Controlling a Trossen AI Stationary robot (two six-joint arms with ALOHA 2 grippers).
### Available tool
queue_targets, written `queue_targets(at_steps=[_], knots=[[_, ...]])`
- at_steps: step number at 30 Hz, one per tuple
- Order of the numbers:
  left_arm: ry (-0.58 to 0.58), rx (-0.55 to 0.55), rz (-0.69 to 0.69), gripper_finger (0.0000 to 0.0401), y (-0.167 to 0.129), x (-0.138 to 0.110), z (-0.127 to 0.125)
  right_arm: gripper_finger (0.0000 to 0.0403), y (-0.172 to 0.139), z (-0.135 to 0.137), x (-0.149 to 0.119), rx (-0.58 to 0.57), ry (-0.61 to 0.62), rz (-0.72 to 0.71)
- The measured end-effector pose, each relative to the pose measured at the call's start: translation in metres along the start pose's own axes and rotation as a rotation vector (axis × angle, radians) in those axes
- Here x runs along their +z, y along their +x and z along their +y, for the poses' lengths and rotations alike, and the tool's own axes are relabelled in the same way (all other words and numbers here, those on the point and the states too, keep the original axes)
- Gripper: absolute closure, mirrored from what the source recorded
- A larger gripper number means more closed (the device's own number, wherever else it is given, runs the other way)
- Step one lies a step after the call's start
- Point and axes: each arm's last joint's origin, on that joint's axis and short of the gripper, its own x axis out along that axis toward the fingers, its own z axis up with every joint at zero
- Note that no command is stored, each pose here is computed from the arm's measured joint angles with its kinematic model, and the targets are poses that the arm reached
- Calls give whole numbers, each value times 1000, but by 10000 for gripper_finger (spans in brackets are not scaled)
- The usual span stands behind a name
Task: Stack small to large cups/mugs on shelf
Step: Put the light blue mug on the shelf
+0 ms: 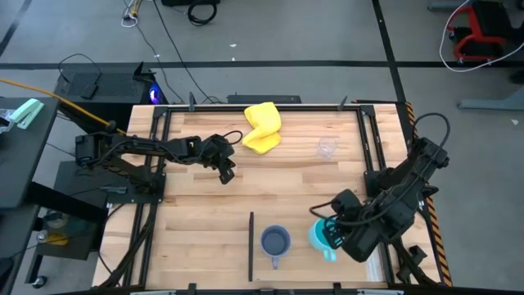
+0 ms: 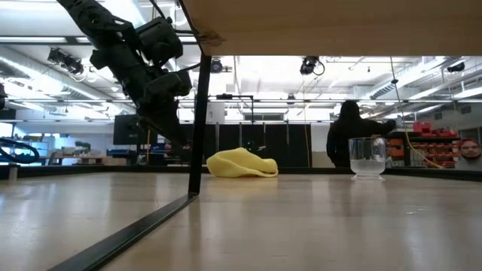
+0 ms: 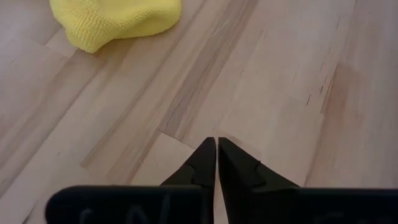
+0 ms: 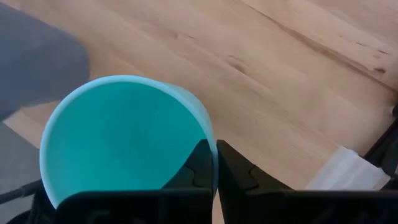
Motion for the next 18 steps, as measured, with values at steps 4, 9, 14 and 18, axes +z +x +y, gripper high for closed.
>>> queue_targets(at_steps=[4,9,14,18], knots=[[0,0,1,372,0,0,0,397,7,5,-3,-23,-4,-8],[1,0,1,386,0,0,0,397,13,9,-5,-39,-8,-20],[2,0,2,393,0,0,0,396,13,9,-5,-38,-8,-30],[2,1,2,380,0,0,0,396,13,9,-5,-37,-7,-31]])
